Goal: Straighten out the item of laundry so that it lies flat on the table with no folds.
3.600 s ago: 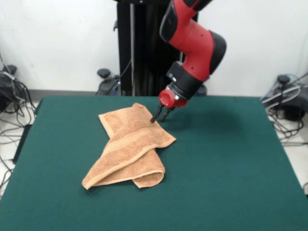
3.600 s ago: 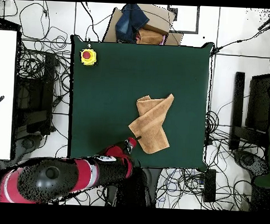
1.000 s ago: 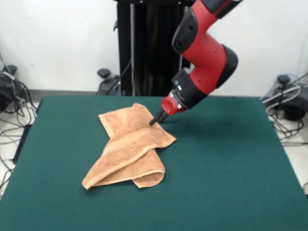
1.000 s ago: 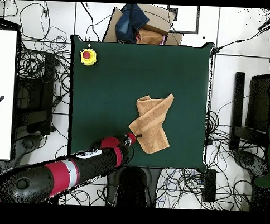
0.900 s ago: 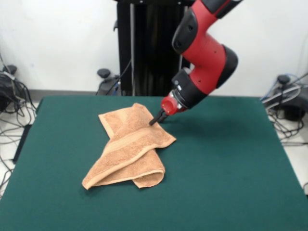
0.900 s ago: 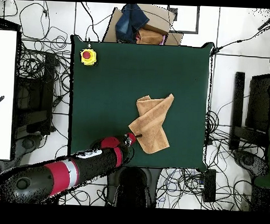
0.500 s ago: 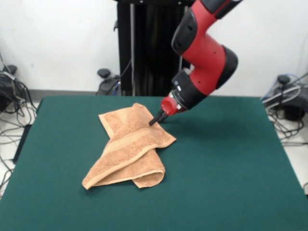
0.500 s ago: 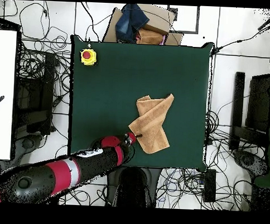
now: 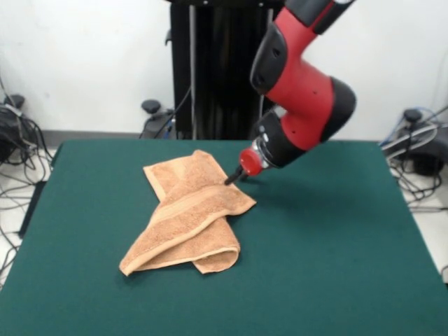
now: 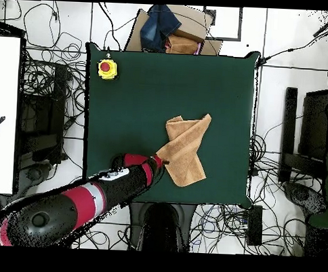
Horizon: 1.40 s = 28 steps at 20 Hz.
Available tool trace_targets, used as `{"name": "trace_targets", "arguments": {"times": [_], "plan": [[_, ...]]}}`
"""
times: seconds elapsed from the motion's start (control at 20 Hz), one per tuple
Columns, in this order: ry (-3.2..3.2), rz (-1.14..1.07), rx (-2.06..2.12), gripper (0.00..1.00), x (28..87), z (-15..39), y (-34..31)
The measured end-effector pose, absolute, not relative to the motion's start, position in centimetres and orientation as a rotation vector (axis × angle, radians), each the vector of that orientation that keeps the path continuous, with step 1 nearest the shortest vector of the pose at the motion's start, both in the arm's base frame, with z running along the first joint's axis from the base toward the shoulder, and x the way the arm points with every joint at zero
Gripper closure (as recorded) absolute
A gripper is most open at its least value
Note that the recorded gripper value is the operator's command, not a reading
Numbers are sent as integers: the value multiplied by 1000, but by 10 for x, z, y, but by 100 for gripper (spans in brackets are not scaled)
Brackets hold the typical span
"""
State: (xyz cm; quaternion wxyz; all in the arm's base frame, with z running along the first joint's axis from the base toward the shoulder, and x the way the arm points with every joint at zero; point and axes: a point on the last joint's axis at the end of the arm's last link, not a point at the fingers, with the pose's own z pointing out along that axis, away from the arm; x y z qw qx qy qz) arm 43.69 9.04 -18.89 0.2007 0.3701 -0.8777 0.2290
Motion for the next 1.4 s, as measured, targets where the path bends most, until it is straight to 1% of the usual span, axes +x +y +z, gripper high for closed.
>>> {"name": "trace_targets", "arguments": {"times": [0.15, 0.55, 1.4], "plan": [[-2459, 607, 1049, 0, 456, -186, 108], [-2507, 615, 1132, 0, 493, -177, 136], [-2501, 670, 1238, 0, 500, -177, 133]]}}
